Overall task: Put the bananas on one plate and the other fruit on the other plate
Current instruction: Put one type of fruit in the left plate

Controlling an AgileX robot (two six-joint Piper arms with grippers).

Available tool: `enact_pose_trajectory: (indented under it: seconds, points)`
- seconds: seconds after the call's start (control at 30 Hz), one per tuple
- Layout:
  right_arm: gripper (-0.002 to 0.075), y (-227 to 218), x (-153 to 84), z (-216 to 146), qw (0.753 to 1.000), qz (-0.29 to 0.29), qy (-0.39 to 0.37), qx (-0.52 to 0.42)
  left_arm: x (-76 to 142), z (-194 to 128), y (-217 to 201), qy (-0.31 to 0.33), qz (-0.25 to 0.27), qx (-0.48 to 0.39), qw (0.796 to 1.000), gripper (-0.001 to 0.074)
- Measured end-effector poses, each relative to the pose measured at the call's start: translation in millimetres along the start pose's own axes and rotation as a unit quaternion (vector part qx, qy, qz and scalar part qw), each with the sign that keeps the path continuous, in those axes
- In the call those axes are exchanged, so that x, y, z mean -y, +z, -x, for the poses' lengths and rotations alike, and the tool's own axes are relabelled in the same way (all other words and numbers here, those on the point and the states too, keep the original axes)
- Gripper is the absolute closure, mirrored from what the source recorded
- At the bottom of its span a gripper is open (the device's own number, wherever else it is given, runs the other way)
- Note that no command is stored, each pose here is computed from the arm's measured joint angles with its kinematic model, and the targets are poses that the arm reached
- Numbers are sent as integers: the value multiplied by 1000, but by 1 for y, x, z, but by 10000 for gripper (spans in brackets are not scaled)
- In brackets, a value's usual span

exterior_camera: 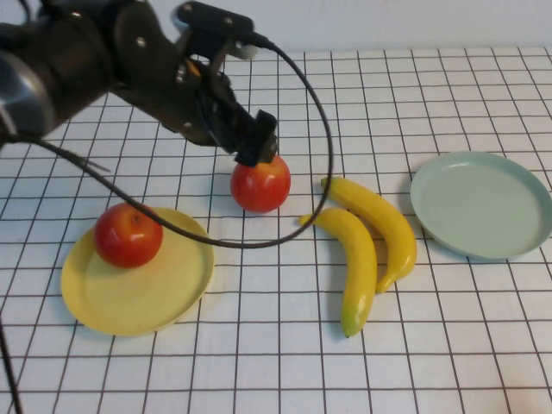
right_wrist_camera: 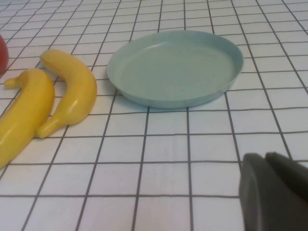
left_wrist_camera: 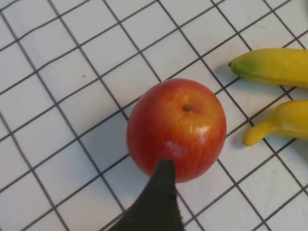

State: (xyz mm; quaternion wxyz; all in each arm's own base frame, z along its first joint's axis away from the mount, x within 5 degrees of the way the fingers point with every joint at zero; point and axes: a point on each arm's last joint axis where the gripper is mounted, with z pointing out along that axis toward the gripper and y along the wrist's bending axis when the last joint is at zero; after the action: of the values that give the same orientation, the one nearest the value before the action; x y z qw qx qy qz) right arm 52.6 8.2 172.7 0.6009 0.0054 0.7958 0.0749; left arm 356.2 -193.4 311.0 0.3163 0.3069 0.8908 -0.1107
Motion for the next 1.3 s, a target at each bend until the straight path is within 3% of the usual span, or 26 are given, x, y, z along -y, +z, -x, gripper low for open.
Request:
enact_pose_trajectory:
  seconds: [0.23, 0.5, 0.8, 1.3]
  points:
    - [741, 0, 0, 0, 1000, 0, 0, 0, 22, 19, 55, 52, -13, -35, 998, 66]
    - [741, 0, 0, 0, 1000, 0, 0, 0, 14, 39, 87, 65, 3, -65, 996, 66]
    - [741, 0, 0, 0, 1000, 0, 0, 0, 9, 27, 115, 75, 16, -117, 990, 66]
    - [741, 0, 0, 0, 1000, 0, 0, 0, 3, 16, 123, 86, 30, -170, 981, 66]
